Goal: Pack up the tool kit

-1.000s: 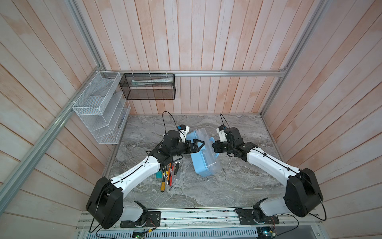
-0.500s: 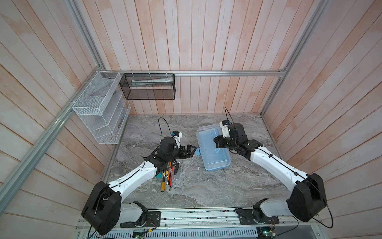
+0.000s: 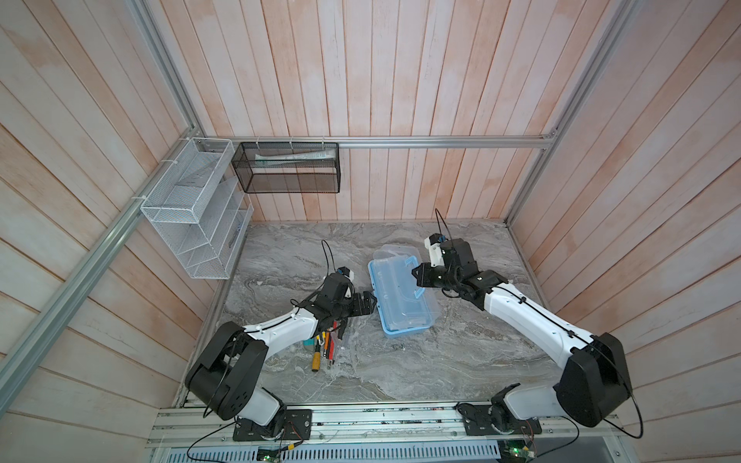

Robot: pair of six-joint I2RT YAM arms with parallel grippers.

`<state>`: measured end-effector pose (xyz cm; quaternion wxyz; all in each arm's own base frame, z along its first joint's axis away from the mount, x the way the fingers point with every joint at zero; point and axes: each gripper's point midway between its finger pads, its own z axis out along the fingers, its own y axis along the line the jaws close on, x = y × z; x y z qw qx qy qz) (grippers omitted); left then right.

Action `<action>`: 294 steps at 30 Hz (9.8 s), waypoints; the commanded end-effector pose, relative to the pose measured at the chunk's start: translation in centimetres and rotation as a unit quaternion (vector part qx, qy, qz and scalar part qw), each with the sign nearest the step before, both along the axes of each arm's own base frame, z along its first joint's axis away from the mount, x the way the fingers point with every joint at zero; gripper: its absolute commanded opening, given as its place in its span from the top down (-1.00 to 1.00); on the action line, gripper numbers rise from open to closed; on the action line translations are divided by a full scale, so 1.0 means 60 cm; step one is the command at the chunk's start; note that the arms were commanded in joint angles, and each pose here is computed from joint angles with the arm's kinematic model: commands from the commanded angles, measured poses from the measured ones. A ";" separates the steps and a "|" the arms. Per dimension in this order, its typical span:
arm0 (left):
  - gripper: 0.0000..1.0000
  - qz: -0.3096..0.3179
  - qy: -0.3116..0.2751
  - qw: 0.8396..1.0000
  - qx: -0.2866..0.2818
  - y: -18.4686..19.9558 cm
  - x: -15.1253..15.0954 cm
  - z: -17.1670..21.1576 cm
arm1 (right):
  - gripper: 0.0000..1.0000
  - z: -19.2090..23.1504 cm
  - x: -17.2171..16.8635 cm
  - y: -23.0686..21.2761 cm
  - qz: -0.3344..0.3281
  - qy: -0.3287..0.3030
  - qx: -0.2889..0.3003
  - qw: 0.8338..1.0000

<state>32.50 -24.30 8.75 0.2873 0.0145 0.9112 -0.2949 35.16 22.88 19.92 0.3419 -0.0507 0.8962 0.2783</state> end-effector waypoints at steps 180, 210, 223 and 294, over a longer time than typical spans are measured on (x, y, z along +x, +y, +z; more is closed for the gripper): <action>-0.98 -0.085 -0.011 0.994 -0.069 -0.130 0.025 -0.008 | 1.00 0.038 -0.010 -0.120 -0.043 -0.019 0.098 0.994; -0.97 -0.089 0.004 0.995 -0.037 -0.137 0.024 -0.043 | 1.00 0.046 -0.011 -0.119 -0.042 -0.025 0.101 0.994; -0.97 -0.100 0.006 0.994 -0.051 -0.159 0.029 -0.038 | 1.00 0.040 -0.013 -0.119 -0.039 -0.018 0.095 0.995; -0.96 -0.078 0.069 0.994 0.014 -0.128 0.020 -0.131 | 1.00 -0.023 -0.050 -0.284 -0.157 0.060 -0.219 0.961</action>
